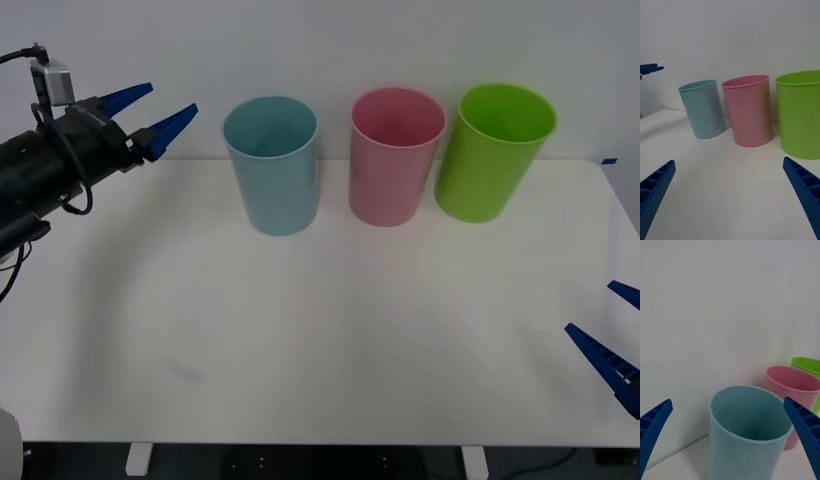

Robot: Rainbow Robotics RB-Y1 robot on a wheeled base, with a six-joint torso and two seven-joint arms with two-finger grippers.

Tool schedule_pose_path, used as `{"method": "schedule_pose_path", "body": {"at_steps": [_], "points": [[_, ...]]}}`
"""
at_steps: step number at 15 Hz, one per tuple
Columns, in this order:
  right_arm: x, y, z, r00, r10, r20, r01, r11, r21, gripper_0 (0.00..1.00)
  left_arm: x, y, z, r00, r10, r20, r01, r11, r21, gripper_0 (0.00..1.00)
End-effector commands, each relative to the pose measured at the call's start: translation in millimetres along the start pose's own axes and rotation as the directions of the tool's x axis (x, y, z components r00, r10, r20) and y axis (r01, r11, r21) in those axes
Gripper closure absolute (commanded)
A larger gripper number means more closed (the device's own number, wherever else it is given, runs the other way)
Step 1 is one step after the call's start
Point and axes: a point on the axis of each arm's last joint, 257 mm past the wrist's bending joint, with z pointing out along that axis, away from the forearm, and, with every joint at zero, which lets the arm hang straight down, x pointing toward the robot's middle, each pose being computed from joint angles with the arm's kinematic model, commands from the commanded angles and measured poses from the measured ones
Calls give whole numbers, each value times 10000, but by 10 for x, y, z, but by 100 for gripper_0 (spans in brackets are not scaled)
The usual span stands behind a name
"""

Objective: Grasp the object on the table and drop it into the matching bin: aluminum can to the light blue bin, PET bottle to the pink bin.

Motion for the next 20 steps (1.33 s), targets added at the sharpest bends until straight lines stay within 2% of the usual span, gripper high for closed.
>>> {"method": "schedule_pose_path", "body": {"at_steps": [1, 4, 6, 12, 20], "points": [[0, 0, 0, 10000, 0, 0, 0, 10000, 0, 0, 112, 30, -333, 9996, 197, -200, -200, 9997, -146, 0], [0, 0, 0, 10000, 0, 0, 0, 10000, 0, 0, 219, 56, -719, 9978, 463, -466, -476, 9985, -273, 0], [0, 0, 0, 10000, 0, 0, 0, 10000, 0, 0, 285, 59, -983, 9944, 673, -819, -689, 9975, -176, 0], [0, 0, 0, 10000, 0, 0, 0, 10000, 0, 0, 445, 49, -1572, 9853, 753, -1535, -769, 9970, -48, 0], [0, 0, 0, 10000, 0, 0, 0, 10000, 0, 0, 765, -63, -2055, 9767, 299, -2126, -324, 9994, -83, 0]]}}
